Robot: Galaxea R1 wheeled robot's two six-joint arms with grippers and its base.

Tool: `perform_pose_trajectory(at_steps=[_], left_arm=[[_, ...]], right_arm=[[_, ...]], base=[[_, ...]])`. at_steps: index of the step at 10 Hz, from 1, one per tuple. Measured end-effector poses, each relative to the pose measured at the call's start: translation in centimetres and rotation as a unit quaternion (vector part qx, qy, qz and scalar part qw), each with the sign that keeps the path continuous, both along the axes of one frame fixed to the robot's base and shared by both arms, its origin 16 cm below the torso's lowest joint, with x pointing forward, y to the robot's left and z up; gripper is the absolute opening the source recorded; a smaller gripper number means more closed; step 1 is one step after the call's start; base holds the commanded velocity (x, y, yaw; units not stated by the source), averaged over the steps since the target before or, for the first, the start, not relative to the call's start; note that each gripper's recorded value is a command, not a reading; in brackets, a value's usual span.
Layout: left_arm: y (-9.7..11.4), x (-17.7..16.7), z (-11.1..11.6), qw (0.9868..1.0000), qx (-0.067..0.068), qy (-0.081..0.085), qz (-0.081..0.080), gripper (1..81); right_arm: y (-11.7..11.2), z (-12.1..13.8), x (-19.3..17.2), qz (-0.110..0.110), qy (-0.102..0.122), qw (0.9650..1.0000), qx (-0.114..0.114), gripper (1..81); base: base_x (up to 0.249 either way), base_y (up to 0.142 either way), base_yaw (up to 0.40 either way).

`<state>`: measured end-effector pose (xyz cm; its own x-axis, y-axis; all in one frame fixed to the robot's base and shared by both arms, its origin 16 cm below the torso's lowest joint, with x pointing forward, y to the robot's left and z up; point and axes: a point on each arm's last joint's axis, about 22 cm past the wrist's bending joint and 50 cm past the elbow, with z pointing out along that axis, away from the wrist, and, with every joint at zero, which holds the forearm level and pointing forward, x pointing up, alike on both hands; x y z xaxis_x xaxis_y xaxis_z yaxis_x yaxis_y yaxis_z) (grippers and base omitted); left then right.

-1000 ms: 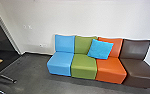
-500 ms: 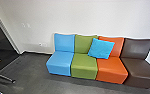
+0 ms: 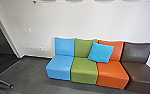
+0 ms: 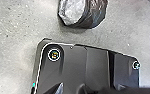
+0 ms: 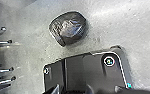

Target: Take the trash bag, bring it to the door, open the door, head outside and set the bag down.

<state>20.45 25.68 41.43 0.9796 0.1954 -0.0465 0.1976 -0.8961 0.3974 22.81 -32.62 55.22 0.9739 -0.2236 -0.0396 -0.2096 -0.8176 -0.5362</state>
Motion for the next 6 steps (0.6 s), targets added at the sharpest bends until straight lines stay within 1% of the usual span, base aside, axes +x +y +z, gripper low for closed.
perform_pose_trajectory(at_steps=[2,3,4,5,6], left_arm=[[-0.5,2.9,-0.5,0.9999,-0.003,-0.017,-0.002,81.1],[-0.8,3.9,-0.7,0.9997,-0.005,-0.022,-0.003,81.1],[-0.9,4.8,-1.0,0.9996,-0.006,-0.026,-0.001,81.1],[-0.8,5.6,-1.4,0.9996,-0.007,-0.028,0.003,81.1],[-0.9,6.1,-1.9,0.9997,-0.007,-0.024,0.004,81.1]], right_arm=[[-1.8,0.6,3.0,-0.002,-0.018,0.9998,-0.009,81.1],[-1.7,0.7,4.5,-0.001,-0.029,0.9996,-0.006,81.1],[-1.3,0.8,5.7,0.000,-0.039,0.9992,-0.002,81.1],[-0.8,1.0,6.5,0.002,-0.042,0.9991,0.005,81.1],[-1.0,0.9,6.9,0.004,-0.032,0.9994,0.007,81.1]], base=[[0.000,0.000,0.000],[0.000,0.000,0.000],[0.000,0.000,0.000],[0.000,0.000,0.000],[0.000,0.000,0.000]])
